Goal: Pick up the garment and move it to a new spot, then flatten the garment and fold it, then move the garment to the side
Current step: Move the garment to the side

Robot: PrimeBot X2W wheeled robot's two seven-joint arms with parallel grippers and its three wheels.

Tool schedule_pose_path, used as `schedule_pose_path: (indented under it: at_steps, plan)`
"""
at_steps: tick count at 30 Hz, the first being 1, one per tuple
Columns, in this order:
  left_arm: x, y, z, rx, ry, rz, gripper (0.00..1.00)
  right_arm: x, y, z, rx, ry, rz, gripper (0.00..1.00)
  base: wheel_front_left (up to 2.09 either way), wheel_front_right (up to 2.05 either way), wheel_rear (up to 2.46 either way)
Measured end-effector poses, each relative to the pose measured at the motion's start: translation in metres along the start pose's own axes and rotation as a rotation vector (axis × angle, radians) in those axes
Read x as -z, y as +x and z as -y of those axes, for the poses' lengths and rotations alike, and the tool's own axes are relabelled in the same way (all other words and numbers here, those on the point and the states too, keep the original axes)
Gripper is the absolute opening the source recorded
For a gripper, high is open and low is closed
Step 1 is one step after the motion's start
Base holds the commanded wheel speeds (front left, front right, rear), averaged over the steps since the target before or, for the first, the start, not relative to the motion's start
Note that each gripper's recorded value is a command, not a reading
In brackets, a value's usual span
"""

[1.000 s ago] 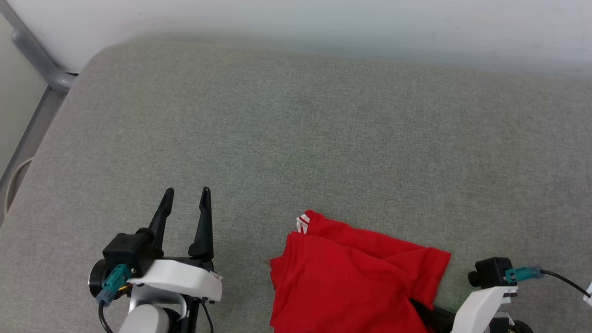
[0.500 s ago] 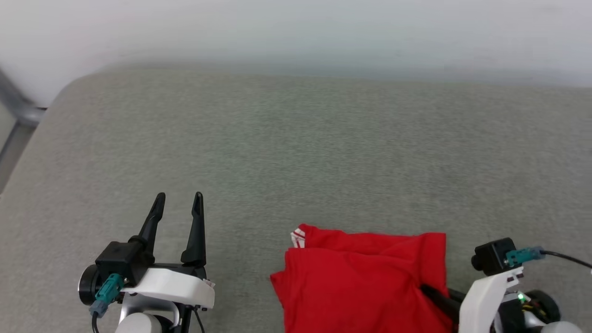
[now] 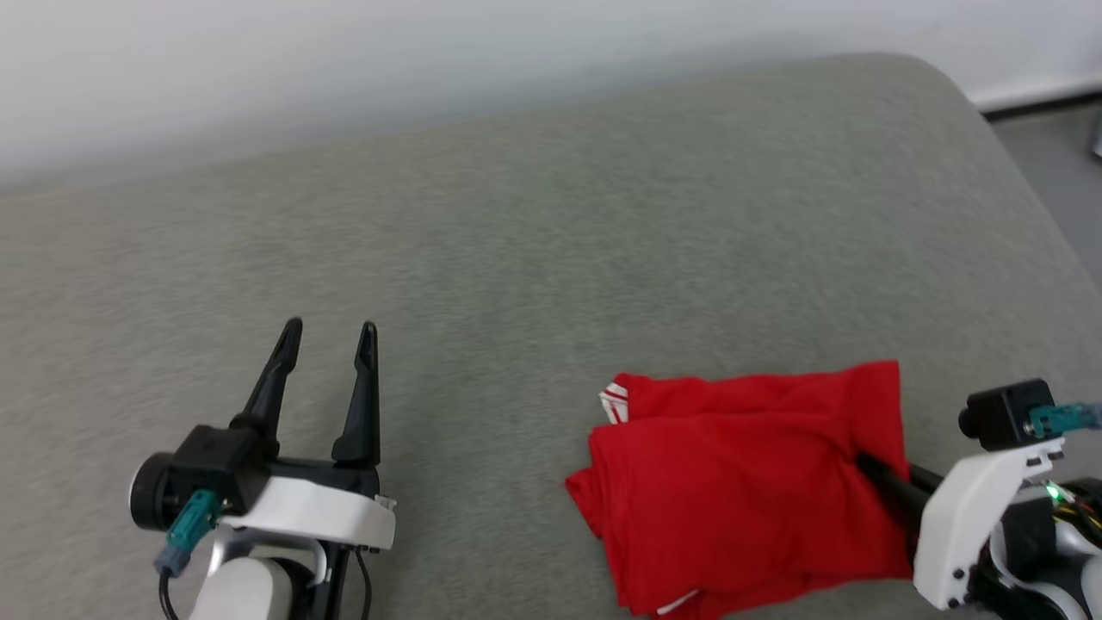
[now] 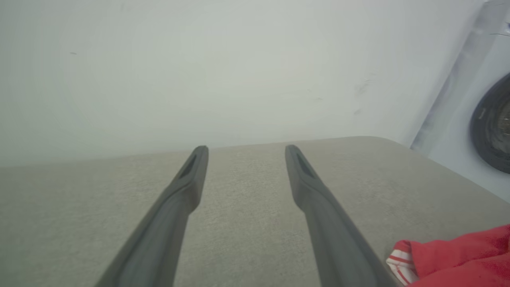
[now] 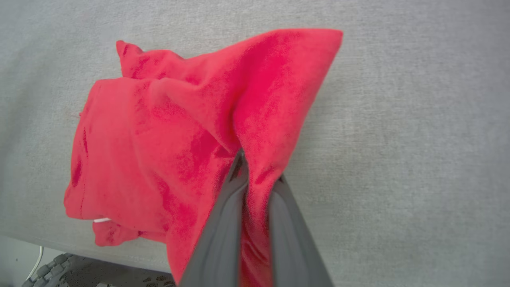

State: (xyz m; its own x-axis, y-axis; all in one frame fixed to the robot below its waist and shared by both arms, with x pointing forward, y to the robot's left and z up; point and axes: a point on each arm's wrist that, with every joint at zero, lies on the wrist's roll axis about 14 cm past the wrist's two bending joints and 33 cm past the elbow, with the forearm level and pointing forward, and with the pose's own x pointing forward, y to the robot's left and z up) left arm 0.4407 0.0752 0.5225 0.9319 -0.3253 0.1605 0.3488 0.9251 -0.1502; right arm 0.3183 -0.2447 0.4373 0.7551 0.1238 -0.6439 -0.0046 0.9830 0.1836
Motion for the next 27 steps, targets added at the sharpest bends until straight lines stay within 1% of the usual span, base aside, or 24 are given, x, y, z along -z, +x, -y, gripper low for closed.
schedule_pose_path:
  at_steps: [5,8,9,12,18,27]
  plan:
    - [0.015,0.032,0.036,0.130,-0.026,-0.013,1.00,-0.007,-0.007,0.025,0.083,0.048,0.048,0.00,0.00,0.00,0.00]
    - [0.030,0.047,0.049,0.181,-0.044,-0.040,1.00,-0.010,-0.004,0.042,0.137,0.051,0.056,0.00,0.00,0.00,0.00]
    - [0.035,0.051,0.052,0.192,-0.051,-0.050,1.00,-0.012,-0.003,0.049,0.159,0.036,0.054,0.00,0.00,0.00,0.00]
    - [0.048,0.062,0.056,0.218,-0.060,-0.066,1.00,-0.023,0.002,0.065,0.197,0.010,0.054,0.00,0.00,0.00,0.00]
    - [0.063,0.080,0.060,0.259,-0.068,-0.078,1.00,-0.051,0.002,0.120,0.333,-0.025,0.078,0.00,0.00,0.00,0.00]
    - [0.070,0.100,0.044,0.266,-0.054,-0.058,1.00,-0.107,0.011,0.189,0.498,-0.064,0.142,0.00,0.00,0.00,0.00]
